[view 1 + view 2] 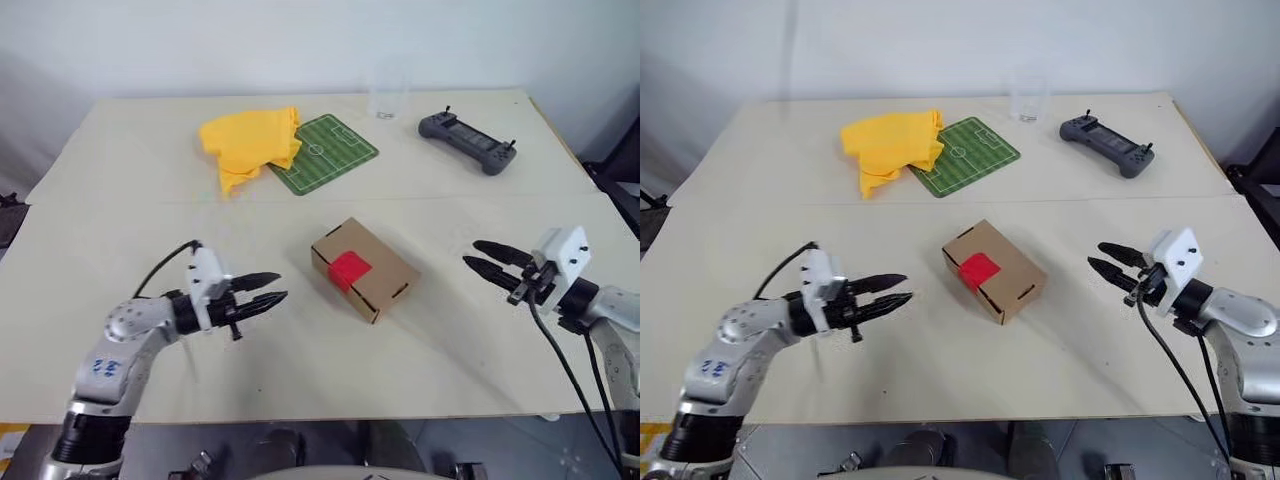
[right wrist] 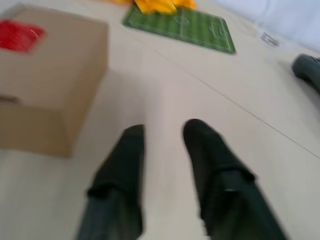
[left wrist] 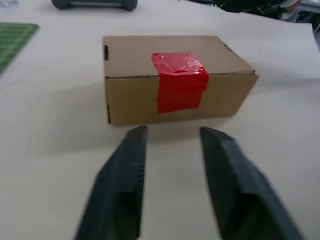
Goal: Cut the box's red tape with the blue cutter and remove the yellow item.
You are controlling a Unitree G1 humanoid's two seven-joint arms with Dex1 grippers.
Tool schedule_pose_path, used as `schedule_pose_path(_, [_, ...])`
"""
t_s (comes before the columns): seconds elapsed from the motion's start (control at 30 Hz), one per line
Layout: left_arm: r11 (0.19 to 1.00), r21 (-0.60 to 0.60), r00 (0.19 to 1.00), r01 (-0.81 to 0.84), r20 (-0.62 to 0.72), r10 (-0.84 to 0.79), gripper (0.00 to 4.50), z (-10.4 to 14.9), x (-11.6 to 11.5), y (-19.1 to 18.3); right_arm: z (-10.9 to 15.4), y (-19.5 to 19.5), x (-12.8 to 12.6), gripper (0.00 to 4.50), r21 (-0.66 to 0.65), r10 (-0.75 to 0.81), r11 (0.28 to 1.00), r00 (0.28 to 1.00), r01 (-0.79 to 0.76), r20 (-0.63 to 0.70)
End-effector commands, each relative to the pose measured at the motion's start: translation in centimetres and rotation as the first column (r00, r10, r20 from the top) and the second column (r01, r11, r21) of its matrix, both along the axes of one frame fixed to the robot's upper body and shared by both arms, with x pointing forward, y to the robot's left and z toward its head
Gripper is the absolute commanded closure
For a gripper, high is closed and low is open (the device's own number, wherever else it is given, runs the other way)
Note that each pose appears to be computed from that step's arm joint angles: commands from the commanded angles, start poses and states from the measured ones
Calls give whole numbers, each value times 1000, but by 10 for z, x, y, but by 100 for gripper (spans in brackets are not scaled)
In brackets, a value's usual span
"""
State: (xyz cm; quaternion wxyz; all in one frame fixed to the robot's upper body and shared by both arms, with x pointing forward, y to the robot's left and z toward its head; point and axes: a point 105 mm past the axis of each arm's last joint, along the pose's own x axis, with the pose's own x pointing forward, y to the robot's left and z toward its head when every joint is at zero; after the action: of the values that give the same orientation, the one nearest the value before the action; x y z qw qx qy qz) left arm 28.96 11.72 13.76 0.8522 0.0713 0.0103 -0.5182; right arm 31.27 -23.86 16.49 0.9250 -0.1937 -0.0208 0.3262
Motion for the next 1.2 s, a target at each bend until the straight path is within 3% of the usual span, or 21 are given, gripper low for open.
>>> schedule_pose_path(0.03, [997, 38, 996, 61, -65, -58, 394, -16, 7, -41, -11, 28, 14, 432, -20, 53, 998, 999, -53, 4])
schedule_pose_path(0.1, [998, 30, 997, 60, -59, -58, 449, -14, 13, -54, -17, 42, 16, 450, 6, 96, 995, 995, -96, -34])
schedule_pose_path(0.27, [999, 50, 1000, 14, -28, -13, 449, -4, 31, -67, -24, 84, -7, 450, 42, 283, 959, 944, -280, -168])
schedule_pose_path(0.43, [999, 28, 999, -32, -9, 33, 449, 10, 51, -65, -21, 110, -55, 450, 83, 458, 886, 830, -457, -317])
schedule_pose_path(0.57, [996, -26, 996, -80, 32, 81, 449, 25, 68, -64, -18, 132, -80, 450, 129, 557, 825, 751, -551, -355])
schedule_pose_path(0.67, [993, -16, 989, -121, 88, 122, 449, 33, 77, -54, -14, 143, -88, 450, 157, 590, 804, 736, -574, -332])
schedule_pose_path(0.73, [985, 63, 983, -161, 97, 155, 449, 28, 78, -19, -10, 136, -89, 450, 160, 562, 825, 760, -542, -326])
schedule_pose_path(0.83, [988, 133, 996, -78, 43, 73, 449, 21, 52, 17, -4, 109, -91, 450, 150, 502, 863, 790, -482, -352])
schedule_pose_path(0.87, [992, 128, 1000, 3, -4, -3, 449, 20, 34, 24, -4, 96, -87, 450, 142, 451, 892, 816, -430, -361])
schedule_pose_path(0.97, [976, 121, 974, 183, -154, -164, 449, 13, -15, 33, -4, 57, -64, 450, 85, 259, 966, 901, -245, -347])
schedule_pose_path(1.03, [958, 94, 940, 271, -238, -243, 449, 7, -38, 29, -7, 31, -35, 450, 31, 85, 996, 955, -80, -286])
schedule_pose_path(1.1, [948, 73, 921, 310, -272, -280, 449, 2, -49, 22, -10, 17, -14, 450, 3, -20, 1000, 972, 21, -235])
schedule_pose_path(1.2, [956, 61, 929, 286, -261, -262, 449, -9, -43, 4, -13, 14, 16, 450, -40, -94, 995, 988, 90, -120])
